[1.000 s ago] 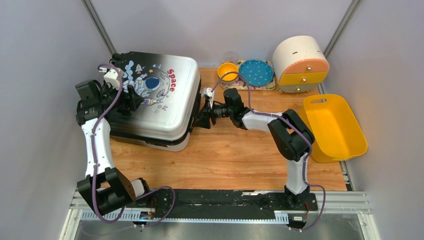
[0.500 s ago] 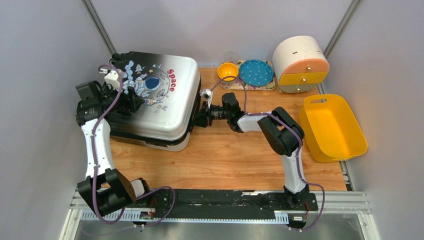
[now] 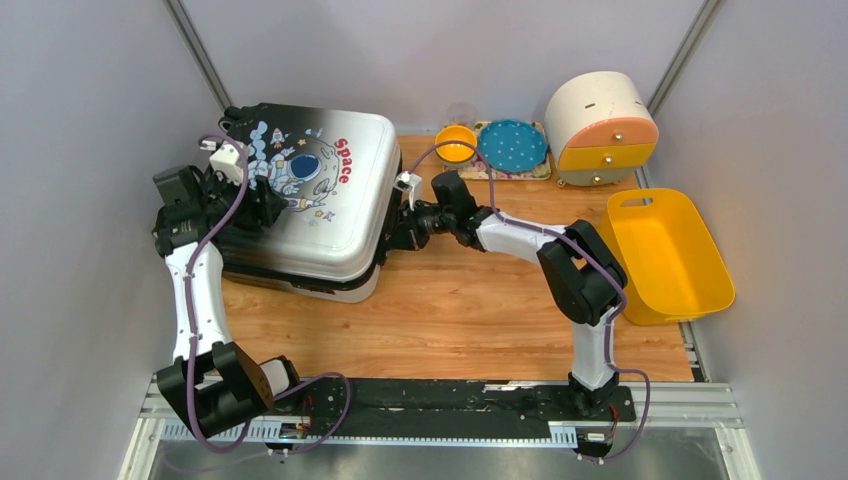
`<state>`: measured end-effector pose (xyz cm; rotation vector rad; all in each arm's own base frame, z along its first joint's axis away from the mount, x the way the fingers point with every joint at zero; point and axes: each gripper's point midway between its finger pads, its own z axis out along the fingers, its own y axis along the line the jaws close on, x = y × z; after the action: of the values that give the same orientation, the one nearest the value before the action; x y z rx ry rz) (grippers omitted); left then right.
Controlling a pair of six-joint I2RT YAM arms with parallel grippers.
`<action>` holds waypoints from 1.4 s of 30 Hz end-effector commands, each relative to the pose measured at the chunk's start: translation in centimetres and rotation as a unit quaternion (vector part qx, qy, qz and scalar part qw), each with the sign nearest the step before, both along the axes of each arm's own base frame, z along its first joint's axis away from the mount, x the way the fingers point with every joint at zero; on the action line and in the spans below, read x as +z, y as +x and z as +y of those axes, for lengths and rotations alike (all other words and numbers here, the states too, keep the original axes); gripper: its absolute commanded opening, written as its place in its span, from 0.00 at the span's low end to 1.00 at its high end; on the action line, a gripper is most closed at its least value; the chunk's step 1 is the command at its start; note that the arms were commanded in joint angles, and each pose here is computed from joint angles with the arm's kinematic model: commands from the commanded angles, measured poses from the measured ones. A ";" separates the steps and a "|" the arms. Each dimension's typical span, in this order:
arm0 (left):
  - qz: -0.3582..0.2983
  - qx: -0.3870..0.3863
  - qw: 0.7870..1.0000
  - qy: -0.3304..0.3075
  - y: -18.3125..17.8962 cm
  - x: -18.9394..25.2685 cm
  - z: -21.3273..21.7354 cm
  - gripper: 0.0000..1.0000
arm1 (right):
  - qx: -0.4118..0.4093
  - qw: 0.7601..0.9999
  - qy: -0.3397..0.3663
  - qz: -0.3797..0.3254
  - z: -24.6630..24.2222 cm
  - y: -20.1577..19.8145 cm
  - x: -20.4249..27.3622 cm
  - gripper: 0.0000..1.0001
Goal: Open, take out, and arrange the luggage
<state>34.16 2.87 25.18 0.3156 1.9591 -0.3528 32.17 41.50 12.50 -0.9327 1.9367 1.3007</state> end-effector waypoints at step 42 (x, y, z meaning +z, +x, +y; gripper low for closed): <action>0.136 0.045 0.989 0.045 3.5 -7.8 5.0 0.70 | -0.216 0.887 0.073 -0.403 -6.4 32.4 6.1 0.00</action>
<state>40.68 7.75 24.41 0.3438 1.9832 -0.1792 59.65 37.92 12.96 -0.8981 1.4305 0.7337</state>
